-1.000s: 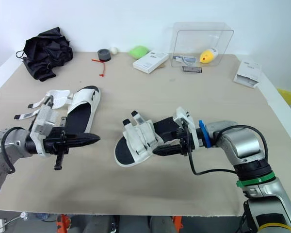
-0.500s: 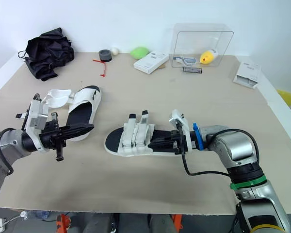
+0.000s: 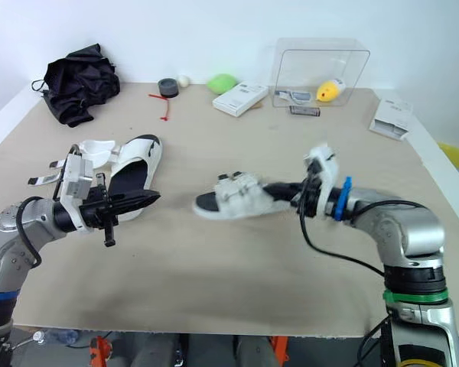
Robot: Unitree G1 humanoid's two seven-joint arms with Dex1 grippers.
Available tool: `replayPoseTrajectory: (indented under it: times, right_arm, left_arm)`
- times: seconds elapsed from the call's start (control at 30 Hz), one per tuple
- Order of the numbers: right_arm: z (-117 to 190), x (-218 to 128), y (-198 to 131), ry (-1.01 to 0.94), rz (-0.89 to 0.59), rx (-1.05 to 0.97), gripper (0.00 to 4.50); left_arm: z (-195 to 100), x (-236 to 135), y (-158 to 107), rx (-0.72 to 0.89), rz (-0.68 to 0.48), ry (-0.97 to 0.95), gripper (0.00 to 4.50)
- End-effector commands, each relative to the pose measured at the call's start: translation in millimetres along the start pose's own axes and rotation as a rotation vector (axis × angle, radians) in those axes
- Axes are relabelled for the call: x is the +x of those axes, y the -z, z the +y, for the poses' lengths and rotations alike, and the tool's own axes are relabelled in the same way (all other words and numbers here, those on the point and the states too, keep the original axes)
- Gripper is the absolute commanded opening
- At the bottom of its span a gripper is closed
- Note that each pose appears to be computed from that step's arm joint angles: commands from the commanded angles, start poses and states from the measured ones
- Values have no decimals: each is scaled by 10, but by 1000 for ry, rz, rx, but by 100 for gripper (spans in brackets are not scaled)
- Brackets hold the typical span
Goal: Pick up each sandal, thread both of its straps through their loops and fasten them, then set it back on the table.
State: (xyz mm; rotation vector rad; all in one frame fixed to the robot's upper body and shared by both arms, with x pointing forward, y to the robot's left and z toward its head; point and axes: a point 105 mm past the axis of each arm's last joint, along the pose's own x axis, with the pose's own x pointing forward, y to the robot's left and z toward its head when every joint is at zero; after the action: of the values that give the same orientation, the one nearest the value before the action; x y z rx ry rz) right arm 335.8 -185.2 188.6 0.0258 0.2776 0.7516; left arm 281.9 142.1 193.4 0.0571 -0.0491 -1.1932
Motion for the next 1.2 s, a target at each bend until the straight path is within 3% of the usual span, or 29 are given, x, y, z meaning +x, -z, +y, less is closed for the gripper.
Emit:
replayPoseTrajectory:
  times: [0.03, 0.3, 0.47, 0.6, 0.73, 0.83, 1.0, 1.2]
  right_arm:
    - [-382, -339, -268, 292, -103, -9, 8]
    - [-643, -612, -307, 681, -183, 44, 8]
    - [-448, -249, -132, 668, -140, 133, 8]
    - [-98, 264, -96, 532, -109, 89, 8]
    - [-215, 248, -125, 547, -115, 108, 8]
    - [-208, 265, -137, 500, -103, 113, 98]
    - [-233, 220, -112, 467, -63, 123, 325]
    - [-27, -90, -363, 226, -109, 80, 325]
  left_arm:
    - [1, 37, -61, 32, -20, 17, 0]
    - [11, 142, -58, 21, -34, 61, 0]
    - [27, 178, -59, 22, -37, 74, 0]
    - [-17, 213, -46, 18, -40, 90, 0]
    - [-23, 199, -47, 18, -39, 86, 0]
    - [-27, 179, -51, 19, -39, 77, 0]
    - [-38, 160, -48, 19, -37, 66, 0]
    - [-13, 100, -48, -1, -26, 40, 0]
